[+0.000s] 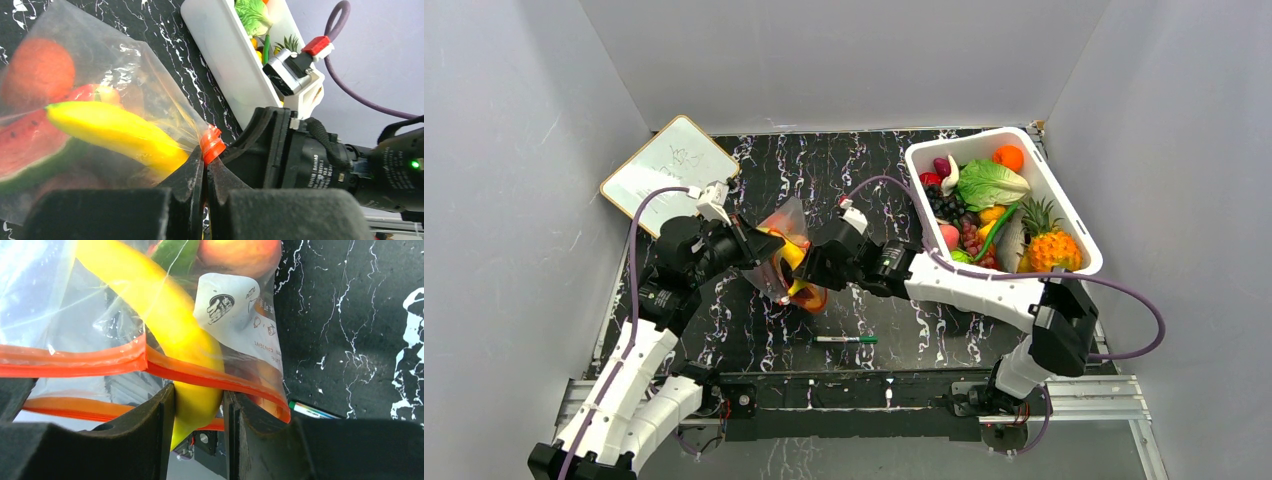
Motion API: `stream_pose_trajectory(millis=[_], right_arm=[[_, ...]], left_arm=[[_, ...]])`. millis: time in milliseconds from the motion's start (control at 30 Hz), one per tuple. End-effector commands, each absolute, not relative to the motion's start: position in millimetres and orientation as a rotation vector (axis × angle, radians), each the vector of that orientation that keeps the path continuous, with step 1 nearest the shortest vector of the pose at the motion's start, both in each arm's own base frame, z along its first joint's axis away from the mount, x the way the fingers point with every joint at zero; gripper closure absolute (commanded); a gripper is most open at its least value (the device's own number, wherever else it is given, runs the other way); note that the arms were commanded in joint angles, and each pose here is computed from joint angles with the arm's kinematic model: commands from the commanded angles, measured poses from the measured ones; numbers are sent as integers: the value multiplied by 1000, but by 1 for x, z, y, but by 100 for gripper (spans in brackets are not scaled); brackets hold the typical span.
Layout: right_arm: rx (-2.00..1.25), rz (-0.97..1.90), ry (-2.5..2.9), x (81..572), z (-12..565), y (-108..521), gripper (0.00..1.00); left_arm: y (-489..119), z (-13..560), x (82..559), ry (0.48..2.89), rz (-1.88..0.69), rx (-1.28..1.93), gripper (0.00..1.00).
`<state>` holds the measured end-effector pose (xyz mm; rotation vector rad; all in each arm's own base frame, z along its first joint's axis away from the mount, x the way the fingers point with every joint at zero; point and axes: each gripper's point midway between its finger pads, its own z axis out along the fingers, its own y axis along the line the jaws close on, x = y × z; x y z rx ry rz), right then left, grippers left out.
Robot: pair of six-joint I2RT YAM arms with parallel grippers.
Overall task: Place the food in the zip-top bag and seal the zipper
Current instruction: Place the fake fruit in the zipper food storage bag.
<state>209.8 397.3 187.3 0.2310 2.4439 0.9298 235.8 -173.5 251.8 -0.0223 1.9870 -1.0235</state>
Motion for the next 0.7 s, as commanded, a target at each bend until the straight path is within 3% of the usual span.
stream_pose_trajectory(millis=[0, 267, 667], right_arm=[[132, 1039, 2313, 228, 224, 422, 73], [-234, 956, 2169, 239, 232, 430, 67], [-507, 903, 2055, 233, 222, 425, 60]], left_arm=[[-184, 273, 229, 1935, -1118, 20, 100], [-184, 274, 226, 1946, -1125, 30, 100], [-186, 289, 225, 1925, -1158, 14, 100]])
